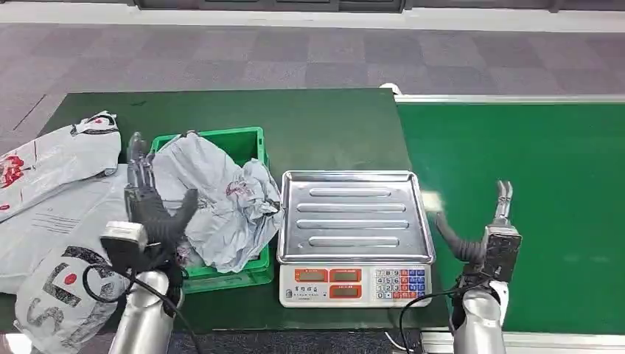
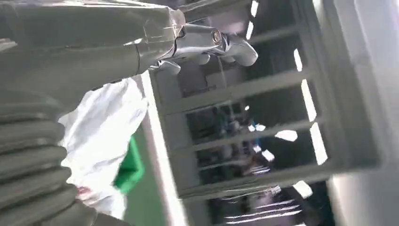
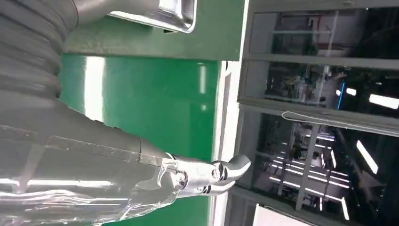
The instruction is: Moved the parcel from conveyor to table for the left to box.
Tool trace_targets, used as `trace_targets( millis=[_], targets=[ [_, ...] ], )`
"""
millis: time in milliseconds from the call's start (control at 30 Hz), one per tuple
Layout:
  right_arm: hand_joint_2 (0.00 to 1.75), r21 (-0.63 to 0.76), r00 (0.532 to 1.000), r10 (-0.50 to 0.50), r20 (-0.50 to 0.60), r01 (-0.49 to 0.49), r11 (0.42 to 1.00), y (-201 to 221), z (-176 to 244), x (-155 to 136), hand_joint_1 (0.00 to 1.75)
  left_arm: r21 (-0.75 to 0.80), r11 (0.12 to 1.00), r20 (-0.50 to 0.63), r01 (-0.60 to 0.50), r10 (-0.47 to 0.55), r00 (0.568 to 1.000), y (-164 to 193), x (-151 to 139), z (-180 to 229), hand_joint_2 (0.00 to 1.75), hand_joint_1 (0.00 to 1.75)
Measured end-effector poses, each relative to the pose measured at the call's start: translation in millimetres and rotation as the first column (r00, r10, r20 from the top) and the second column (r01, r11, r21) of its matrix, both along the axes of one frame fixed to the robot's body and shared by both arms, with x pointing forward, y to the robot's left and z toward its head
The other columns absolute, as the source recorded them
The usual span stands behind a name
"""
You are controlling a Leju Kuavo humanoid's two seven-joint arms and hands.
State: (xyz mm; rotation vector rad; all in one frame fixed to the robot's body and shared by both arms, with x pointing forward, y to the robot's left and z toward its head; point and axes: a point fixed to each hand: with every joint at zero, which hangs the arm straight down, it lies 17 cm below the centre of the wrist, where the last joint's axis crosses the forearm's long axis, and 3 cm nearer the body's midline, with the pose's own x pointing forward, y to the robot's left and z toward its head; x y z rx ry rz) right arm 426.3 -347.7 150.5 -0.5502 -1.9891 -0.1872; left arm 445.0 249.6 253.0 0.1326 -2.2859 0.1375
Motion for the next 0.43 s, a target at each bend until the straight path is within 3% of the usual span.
trace_targets(
  millis=[100, 167, 333, 433],
  targets=[
    [1.75, 0.008, 1.0, 0.013, 0.016, -0.013, 1.0, 6.1, 5.6, 4.8, 0.0, -0.145, 0.945, 0.076, 0.294, -0.285, 0.955, -21.0, -12.1, 11.6, 1.75, 0.0],
    [1.75, 0.003, 0.999, 0.029, 0.025, -0.029, 1.0, 13.0, 10.5, 10.5, 0.0, -0.083, 0.899, 0.069, 0.43, -0.425, 0.903, -49.4, -18.7, 9.5, 1.75, 0.0],
    [1.75, 0.002, 0.999, 0.01, 0.038, -0.01, 1.0, 17.1, 15.8, 14.3, 0.0, -0.038, 0.856, -0.031, 0.515, -0.516, 0.856, -105.2, -5.0, -15.0, 1.75, 0.0],
    [1.75, -0.02, 0.999, 0.013, 0.031, -0.012, 1.0, 20.9, 15.4, 15.6, 0.0, -0.004, 0.863, -0.067, 0.505, -0.504, 0.861, -123.1, 3.4, -21.1, 1.75, 0.0]
  ],
)
